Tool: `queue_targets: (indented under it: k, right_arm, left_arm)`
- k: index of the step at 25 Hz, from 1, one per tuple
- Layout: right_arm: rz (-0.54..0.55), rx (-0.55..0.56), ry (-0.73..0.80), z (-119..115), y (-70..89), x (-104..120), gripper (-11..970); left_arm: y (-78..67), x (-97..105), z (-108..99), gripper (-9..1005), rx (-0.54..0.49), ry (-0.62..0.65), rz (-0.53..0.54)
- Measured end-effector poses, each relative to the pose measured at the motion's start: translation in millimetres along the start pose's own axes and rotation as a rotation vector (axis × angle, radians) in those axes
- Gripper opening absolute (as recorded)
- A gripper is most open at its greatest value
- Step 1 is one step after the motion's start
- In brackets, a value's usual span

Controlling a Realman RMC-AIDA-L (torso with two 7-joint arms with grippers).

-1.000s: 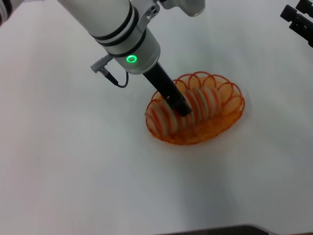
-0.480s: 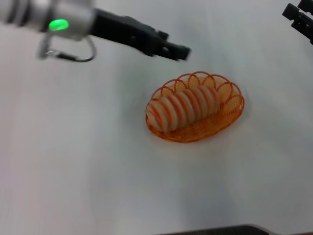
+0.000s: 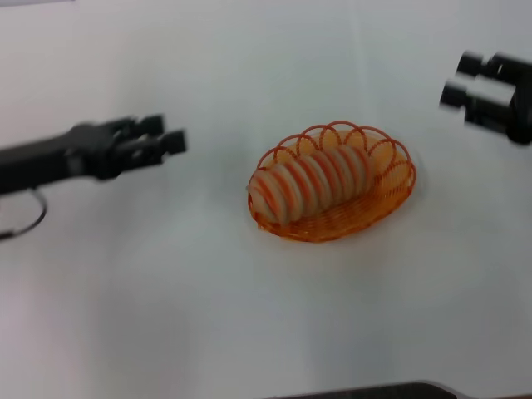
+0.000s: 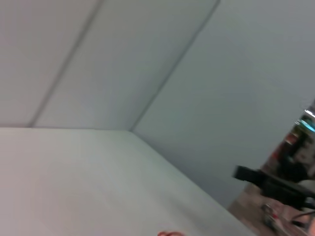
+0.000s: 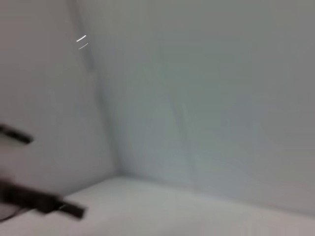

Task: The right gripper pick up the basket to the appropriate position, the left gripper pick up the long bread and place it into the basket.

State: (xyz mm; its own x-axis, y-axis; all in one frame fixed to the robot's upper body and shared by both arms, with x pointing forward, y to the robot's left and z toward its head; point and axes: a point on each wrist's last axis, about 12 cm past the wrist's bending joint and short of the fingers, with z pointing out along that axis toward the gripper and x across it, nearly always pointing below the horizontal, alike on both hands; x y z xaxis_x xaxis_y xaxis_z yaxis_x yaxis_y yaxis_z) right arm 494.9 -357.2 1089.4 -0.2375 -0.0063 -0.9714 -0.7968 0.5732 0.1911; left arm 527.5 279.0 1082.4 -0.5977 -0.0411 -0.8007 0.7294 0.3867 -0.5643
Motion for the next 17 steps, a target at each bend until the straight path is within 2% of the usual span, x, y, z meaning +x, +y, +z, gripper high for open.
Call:
queue_targets:
  k: [2,6,17]
  right_arm:
    - [0.014,-0.102,0.099,-2.1,2.4,-4.0,626]
    - [0.03,-0.158,0.183,-2.3,3.2,-7.1,626]
    - [0.046,-0.194,0.231,4.0,7.6,-4.9,626]
  left_arm:
    - [-0.7,20.0,-18.1,766,-0.05,-0.035,-0.018]
    - [-1.8,29.4,-27.4,765,-0.074,-0.048,-0.035]
    - [-2.7,29.9,-29.6,766,-0.067,-0.042,-0.034]
